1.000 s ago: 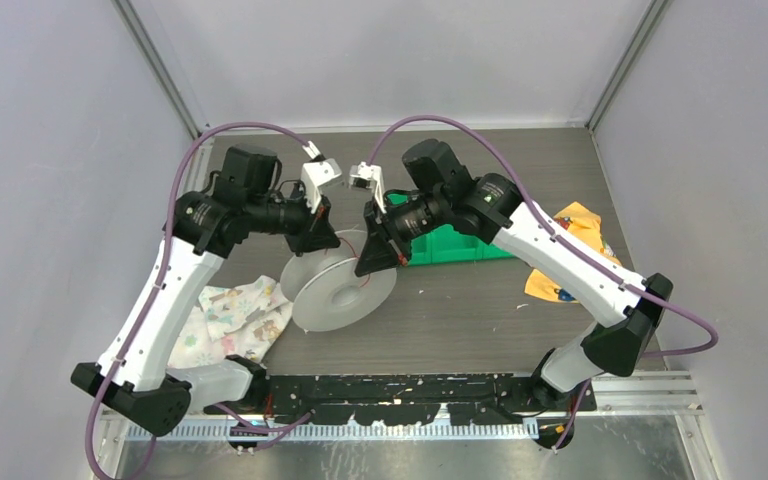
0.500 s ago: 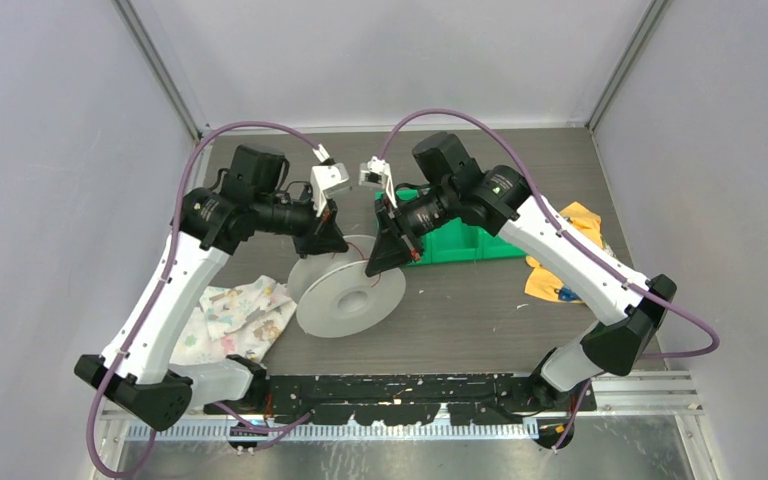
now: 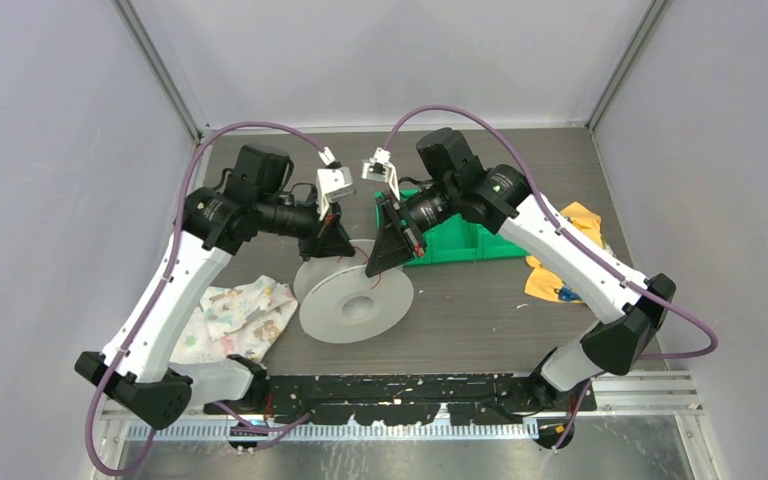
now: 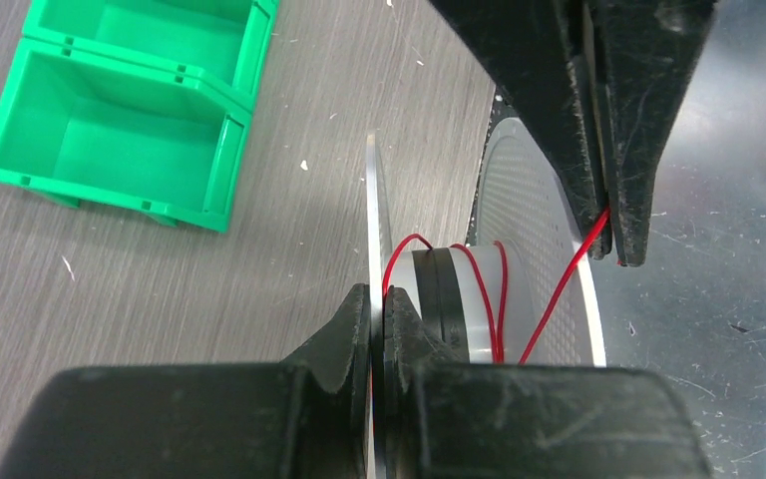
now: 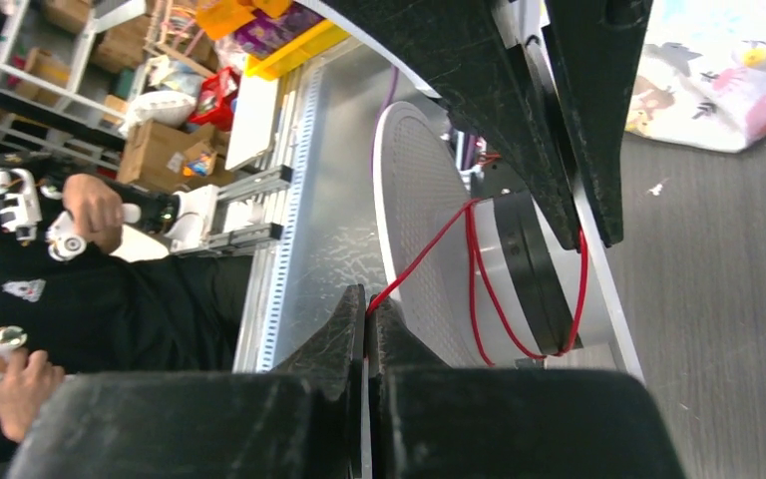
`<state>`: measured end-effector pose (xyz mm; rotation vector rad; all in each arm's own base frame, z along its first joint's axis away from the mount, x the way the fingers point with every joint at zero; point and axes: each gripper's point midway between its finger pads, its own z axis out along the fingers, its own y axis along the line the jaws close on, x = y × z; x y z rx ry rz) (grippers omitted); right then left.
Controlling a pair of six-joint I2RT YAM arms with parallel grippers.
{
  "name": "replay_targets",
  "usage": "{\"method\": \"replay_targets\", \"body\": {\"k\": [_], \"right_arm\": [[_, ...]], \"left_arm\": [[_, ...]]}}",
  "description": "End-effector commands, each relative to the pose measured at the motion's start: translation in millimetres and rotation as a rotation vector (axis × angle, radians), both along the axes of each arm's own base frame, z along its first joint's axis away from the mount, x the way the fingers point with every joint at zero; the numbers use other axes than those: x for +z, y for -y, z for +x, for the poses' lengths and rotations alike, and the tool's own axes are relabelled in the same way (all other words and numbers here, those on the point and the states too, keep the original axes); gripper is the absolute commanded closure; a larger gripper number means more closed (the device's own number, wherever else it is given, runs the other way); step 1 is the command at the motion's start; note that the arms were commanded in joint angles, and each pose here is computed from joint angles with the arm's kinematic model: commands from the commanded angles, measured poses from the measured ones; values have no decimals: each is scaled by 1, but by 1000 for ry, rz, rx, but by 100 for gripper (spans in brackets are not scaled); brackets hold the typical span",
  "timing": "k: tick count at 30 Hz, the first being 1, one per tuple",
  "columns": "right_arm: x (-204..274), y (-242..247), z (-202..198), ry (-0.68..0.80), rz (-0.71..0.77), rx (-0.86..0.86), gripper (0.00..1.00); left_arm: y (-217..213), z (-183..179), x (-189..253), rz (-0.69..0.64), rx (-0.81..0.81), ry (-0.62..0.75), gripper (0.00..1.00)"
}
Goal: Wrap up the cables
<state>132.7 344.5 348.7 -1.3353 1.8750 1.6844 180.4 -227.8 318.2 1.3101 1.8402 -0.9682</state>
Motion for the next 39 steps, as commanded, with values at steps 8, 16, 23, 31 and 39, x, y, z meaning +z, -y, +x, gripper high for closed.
{"method": "replay_targets", "body": {"k": [8, 16, 23, 31, 39], "right_arm": [[74, 4, -7, -41, 298, 171, 99], [94, 6, -12, -70, 312, 218, 99], [109, 3, -13, -39, 341, 246, 99], [106, 5, -16, 2, 424, 242, 99], [105, 15, -27, 99, 538, 247, 99]], "left_arm": [[-6, -43, 27, -68, -138, 83, 100], [-6, -52, 35, -81, -187, 136, 100], [-5, -62, 39, -129, -214, 172, 100], [-4, -78, 64, -217, -263, 219, 100], [4, -88, 72, -261, -319, 72, 100]]}}
